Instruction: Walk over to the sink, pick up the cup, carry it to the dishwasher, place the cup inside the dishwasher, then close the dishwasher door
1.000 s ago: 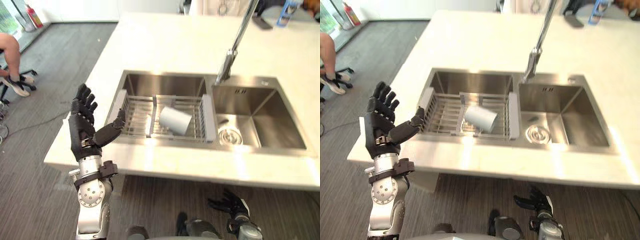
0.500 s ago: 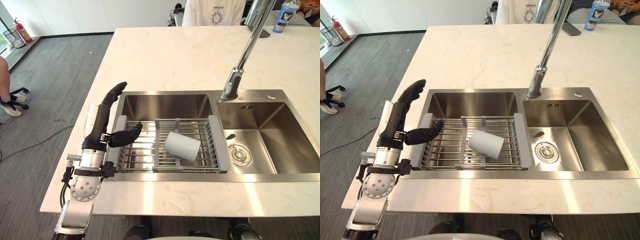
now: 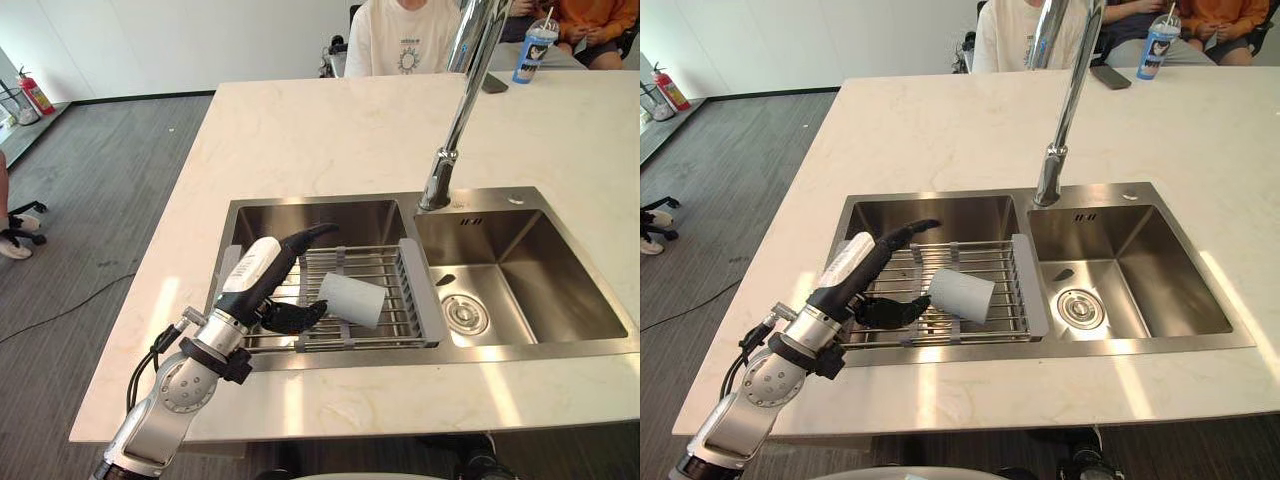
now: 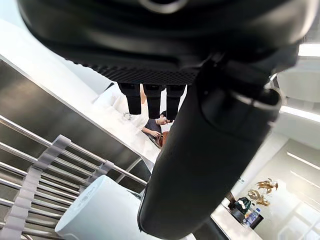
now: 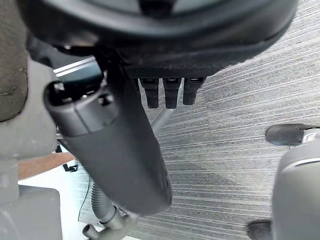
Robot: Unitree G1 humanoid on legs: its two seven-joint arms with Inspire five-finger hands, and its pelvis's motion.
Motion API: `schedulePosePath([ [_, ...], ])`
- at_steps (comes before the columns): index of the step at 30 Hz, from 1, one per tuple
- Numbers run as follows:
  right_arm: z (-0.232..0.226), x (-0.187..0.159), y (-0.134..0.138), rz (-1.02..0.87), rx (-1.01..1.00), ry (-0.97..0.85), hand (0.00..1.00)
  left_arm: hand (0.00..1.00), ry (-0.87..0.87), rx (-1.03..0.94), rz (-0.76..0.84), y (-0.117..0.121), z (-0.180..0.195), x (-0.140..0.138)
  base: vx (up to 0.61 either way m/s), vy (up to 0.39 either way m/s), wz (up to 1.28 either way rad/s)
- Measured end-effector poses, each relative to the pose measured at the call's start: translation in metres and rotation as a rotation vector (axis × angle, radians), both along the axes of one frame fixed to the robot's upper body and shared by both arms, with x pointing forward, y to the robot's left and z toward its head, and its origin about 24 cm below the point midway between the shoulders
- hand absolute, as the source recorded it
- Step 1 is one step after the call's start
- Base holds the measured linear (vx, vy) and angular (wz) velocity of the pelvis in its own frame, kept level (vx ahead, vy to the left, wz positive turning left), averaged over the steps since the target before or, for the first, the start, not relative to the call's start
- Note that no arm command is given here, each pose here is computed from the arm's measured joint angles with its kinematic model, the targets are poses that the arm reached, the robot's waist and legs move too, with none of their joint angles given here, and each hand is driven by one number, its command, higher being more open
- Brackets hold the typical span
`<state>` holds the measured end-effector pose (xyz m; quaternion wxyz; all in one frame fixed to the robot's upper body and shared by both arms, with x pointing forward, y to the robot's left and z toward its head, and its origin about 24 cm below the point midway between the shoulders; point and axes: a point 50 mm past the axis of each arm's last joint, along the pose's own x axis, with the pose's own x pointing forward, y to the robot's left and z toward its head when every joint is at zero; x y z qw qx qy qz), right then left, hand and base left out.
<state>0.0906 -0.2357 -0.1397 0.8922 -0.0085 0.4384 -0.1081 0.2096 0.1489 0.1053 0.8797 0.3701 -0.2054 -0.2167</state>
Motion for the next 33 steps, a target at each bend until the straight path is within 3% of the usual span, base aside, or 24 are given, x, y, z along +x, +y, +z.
schedulePosePath([
  [10, -0.004, -0.005, 0.008, 0.053, 0.015, 0.039, 0.9, 0.9, 0.002, 0.183, -0.123, -0.03, -0.02, -0.003, -0.01, 0.0, 0.0],
  [33, -0.006, -0.001, 0.019, 0.054, 0.045, 0.028, 0.9, 0.9, 0.001, 0.365, 0.078, -0.011, -0.044, 0.041, 0.01, -0.003, -0.03],
])
